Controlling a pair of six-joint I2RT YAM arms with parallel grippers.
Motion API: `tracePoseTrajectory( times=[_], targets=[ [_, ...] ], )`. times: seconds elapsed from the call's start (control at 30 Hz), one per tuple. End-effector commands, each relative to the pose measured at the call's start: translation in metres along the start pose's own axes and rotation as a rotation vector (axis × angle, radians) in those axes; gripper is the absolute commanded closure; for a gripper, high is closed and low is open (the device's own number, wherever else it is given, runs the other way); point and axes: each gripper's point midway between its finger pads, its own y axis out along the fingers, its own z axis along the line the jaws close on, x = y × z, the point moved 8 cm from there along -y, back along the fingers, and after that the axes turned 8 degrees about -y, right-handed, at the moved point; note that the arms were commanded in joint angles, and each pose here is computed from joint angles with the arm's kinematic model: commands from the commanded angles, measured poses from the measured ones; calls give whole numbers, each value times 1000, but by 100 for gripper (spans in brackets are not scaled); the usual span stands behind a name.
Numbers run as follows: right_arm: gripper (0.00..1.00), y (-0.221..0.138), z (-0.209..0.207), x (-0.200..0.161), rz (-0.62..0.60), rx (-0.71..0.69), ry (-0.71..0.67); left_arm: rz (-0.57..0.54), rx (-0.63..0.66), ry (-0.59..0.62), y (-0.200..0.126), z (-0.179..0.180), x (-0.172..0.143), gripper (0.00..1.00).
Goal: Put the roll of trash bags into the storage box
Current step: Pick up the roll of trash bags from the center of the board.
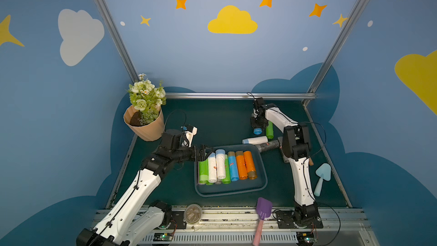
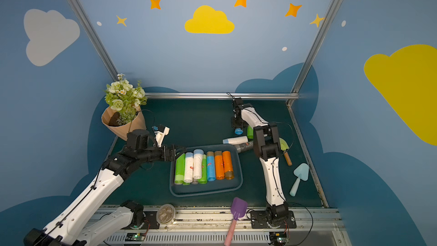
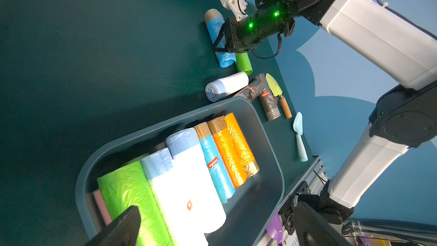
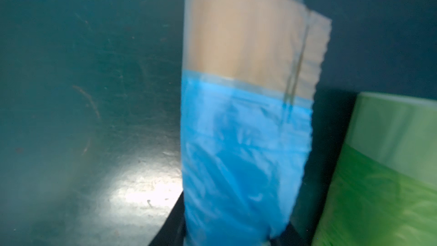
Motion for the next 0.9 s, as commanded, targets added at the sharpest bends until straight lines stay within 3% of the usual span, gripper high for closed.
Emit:
tracePoseTrajectory(
  times=[0.0, 0.37, 0.73, 0.87],
  targets=[
    [66, -9, 4, 0, -3, 16, 0, -6, -25, 1, -2, 0, -3, 0],
    [68, -56, 12, 4, -87, 38, -12, -45, -22, 5, -13, -2, -8, 0],
    [68, -99, 27, -5, -139, 61, -47, -30, -21, -40, -39, 6, -48, 0],
    [68, -120, 37, -12, -168, 71, -61, -66, -77, 2, -45, -1, -53, 0]
  ],
)
